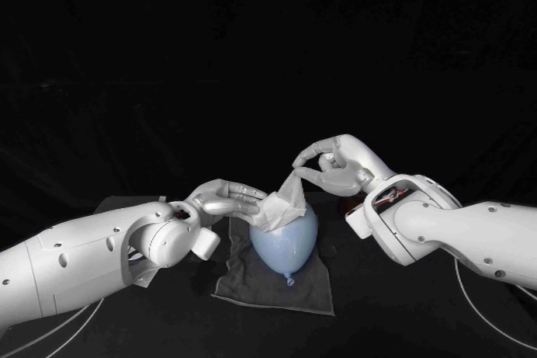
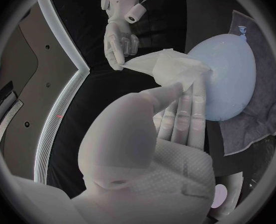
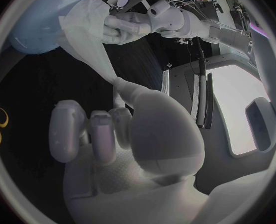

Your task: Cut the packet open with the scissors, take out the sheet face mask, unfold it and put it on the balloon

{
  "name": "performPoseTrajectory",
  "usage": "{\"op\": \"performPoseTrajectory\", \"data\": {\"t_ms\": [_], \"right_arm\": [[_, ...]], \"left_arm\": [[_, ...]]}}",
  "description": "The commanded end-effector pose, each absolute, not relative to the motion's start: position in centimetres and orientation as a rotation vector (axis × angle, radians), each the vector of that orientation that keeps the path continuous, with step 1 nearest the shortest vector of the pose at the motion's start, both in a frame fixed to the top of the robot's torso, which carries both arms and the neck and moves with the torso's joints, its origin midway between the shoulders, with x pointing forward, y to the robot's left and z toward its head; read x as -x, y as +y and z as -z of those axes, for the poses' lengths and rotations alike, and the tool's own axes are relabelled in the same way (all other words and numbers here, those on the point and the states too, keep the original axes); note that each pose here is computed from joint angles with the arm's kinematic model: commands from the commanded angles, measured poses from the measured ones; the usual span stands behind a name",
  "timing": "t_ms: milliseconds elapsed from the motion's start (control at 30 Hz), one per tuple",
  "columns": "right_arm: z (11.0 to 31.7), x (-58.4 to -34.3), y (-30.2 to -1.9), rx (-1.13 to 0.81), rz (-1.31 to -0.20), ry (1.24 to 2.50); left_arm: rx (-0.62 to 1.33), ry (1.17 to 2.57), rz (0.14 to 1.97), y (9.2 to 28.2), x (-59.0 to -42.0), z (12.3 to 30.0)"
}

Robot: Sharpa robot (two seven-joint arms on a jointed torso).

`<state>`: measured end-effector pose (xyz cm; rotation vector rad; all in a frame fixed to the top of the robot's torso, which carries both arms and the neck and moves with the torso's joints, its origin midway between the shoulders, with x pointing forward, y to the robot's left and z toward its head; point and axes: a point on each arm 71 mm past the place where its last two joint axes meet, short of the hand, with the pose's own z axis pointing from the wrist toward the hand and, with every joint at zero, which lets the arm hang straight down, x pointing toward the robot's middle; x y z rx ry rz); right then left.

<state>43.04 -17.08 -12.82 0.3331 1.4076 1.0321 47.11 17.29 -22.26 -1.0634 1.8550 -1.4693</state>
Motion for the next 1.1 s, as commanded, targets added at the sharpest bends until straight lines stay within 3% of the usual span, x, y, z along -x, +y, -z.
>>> {"op": "performPoseTrajectory", "data": {"t_ms": [33, 200, 733, 1100], "right_arm": [[12.5, -43.1, -17.3, -0.316, -1.037, 1.389], [11.9, -43.5, -17.9, -0.316, -1.025, 1.367], [8.7, -45.3, -20.5, -0.338, -0.981, 1.268], [8.2, -45.9, -21.4, -0.351, -0.957, 1.244]], "left_arm": [[1.061, 1.817, 1.484, 17.3, -47.1, 21.9], [1.027, 1.809, 1.492, 17.7, -47.3, 21.1], [0.889, 1.814, 1.464, 19.3, -49.2, 16.1], [0.9, 1.789, 1.416, 20.4, -50.3, 15.2]]}}
